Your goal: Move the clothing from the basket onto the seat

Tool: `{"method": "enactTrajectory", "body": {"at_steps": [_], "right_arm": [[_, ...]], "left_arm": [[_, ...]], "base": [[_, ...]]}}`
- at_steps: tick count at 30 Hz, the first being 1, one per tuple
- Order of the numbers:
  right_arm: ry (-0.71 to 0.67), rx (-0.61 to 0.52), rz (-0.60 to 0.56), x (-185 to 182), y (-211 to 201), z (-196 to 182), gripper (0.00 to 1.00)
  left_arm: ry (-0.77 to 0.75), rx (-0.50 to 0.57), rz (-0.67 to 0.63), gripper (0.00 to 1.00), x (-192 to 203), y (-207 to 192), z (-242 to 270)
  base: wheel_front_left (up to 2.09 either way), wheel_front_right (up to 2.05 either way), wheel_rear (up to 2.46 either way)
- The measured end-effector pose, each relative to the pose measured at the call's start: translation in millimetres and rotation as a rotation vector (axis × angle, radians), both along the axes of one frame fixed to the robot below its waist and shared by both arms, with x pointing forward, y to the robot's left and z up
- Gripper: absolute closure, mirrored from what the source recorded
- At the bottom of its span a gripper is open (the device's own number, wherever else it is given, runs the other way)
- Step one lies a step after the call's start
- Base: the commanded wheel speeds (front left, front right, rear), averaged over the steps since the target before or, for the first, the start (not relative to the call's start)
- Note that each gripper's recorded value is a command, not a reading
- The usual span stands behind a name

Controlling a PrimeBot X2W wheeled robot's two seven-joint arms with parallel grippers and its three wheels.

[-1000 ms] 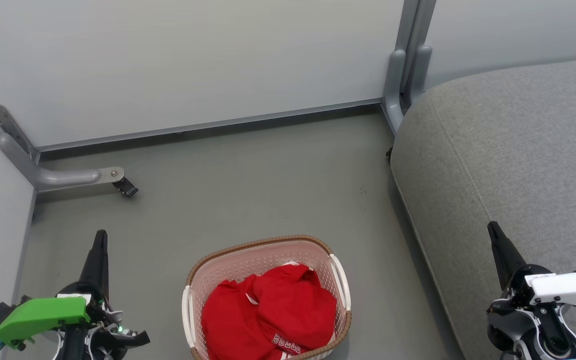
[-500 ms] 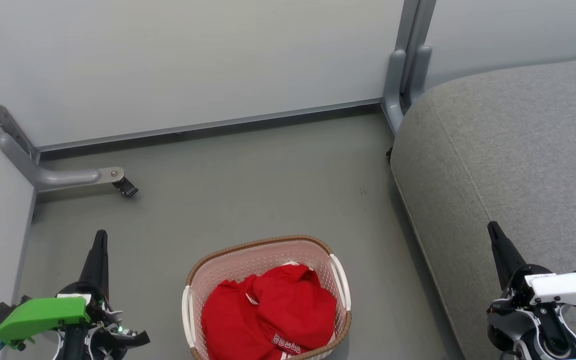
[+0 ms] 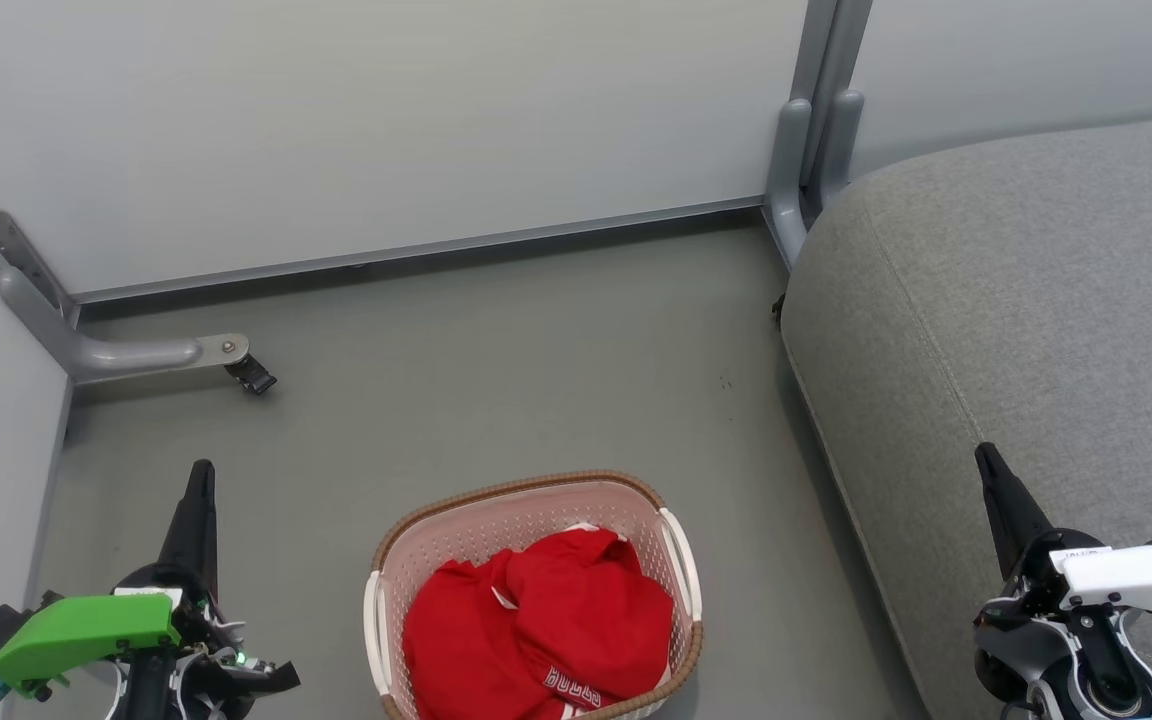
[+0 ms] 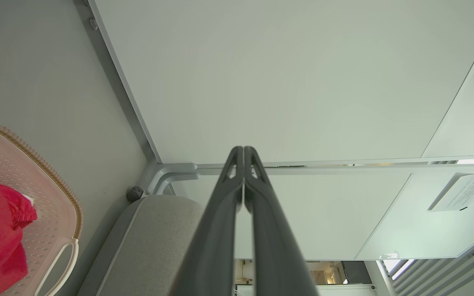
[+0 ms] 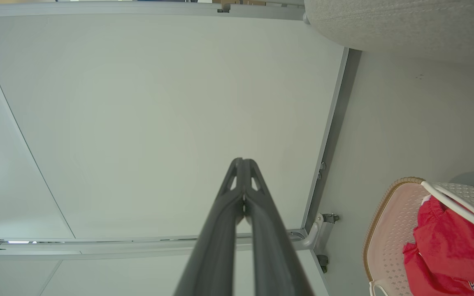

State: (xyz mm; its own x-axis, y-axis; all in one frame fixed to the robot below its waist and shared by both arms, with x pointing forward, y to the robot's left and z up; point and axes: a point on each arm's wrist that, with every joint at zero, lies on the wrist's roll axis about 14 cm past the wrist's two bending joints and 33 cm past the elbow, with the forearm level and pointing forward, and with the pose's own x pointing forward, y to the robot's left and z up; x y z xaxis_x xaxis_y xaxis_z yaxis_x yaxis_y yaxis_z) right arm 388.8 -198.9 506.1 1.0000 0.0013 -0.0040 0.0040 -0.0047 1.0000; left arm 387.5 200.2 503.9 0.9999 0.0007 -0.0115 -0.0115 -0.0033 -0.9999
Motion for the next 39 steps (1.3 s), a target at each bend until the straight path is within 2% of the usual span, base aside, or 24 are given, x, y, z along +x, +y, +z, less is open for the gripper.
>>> {"method": "enactTrajectory", "body": {"at_steps": [4,5,10,17,28,39], "right_arm": [[0.000,0.000,0.000,0,0,0,1.00],[0.004,0.001,0.000,0,0,-1,0.00],[0.072,0.016,-0.002,-11,4,-24,0.00],[0.060,-0.021,-0.014,-10,5,-20,0.00],[0.031,-0.145,-0.029,-8,6,-10,0.00],[-0.010,-0.355,-0.026,-6,11,3,0.00]], "left_arm": [[0.000,0.000,0.000,1.00,0,0,0],[0.004,-0.001,0.000,0.00,0,0,-1],[0.072,-0.012,0.003,0.00,-11,-3,-24],[0.055,0.017,0.023,0.00,-9,-2,-18],[0.029,0.148,0.035,0.00,-7,-3,-9],[-0.003,0.354,0.031,0.00,-5,-9,3]], "base": [[0.00,0.00,0.00],[0.00,0.00,0.00],[0.00,0.00,0.00],[0.00,0.00,0.00],[0.00,0.00,0.00],[0.00,0.00,0.00]]}}
